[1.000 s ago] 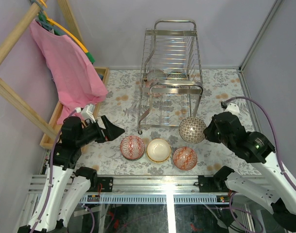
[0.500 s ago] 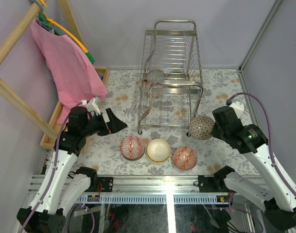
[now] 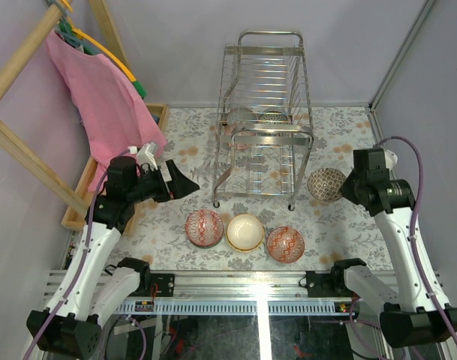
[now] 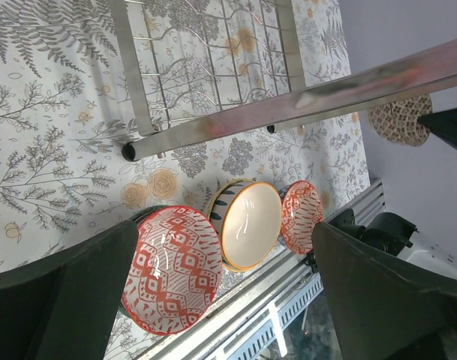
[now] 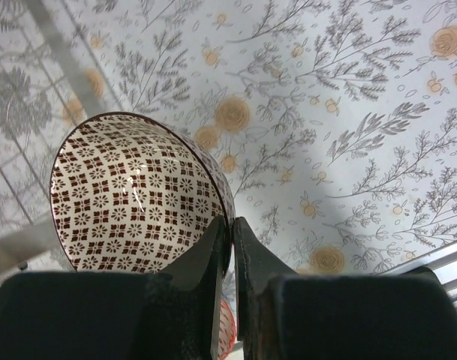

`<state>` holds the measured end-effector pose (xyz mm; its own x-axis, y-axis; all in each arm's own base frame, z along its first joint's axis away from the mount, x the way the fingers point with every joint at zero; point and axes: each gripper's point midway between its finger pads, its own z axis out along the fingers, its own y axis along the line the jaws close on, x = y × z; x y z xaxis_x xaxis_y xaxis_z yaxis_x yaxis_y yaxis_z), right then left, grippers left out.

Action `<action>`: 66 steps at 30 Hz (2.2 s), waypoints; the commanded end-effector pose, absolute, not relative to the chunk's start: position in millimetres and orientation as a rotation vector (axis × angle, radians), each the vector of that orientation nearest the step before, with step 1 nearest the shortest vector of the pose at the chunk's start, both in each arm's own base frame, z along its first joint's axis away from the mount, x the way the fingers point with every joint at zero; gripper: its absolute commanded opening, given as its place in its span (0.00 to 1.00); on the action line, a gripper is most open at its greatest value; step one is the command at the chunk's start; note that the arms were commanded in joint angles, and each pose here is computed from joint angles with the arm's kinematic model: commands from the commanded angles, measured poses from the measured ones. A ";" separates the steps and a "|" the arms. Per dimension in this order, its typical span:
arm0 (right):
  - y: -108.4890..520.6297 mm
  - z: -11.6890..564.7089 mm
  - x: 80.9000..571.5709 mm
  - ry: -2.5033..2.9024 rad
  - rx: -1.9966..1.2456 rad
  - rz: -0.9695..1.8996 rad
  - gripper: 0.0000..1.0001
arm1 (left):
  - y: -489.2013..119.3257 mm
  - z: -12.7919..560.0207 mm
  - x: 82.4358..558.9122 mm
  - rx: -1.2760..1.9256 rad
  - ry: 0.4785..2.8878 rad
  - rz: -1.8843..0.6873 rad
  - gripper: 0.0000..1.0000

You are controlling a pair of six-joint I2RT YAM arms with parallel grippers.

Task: Load the bowls into the dish rack
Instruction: Place the bowl in the dish rack.

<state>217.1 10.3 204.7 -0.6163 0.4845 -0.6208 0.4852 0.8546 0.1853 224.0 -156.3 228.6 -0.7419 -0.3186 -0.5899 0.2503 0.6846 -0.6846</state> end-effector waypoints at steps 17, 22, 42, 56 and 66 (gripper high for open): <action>-11.6 266.3 399.2 1.990 0.688 0.148 0.00 | -176.0 224.9 210.3 0.029 2.168 -1.206 1.00; -18.2 243.8 431.3 1.982 0.611 0.099 0.00 | -175.9 208.8 218.8 0.014 2.195 -1.189 1.00; 12.4 223.2 486.2 1.627 0.287 0.289 0.00 | -177.9 212.0 233.2 -0.011 2.160 -1.190 1.00; 70.0 244.7 491.5 1.390 -0.039 0.243 0.00 | -177.6 210.2 241.3 -0.025 2.167 -1.162 1.00; 90.4 227.3 502.2 1.299 -0.198 0.137 0.02 | -180.2 203.8 250.9 -0.035 2.181 -1.154 1.00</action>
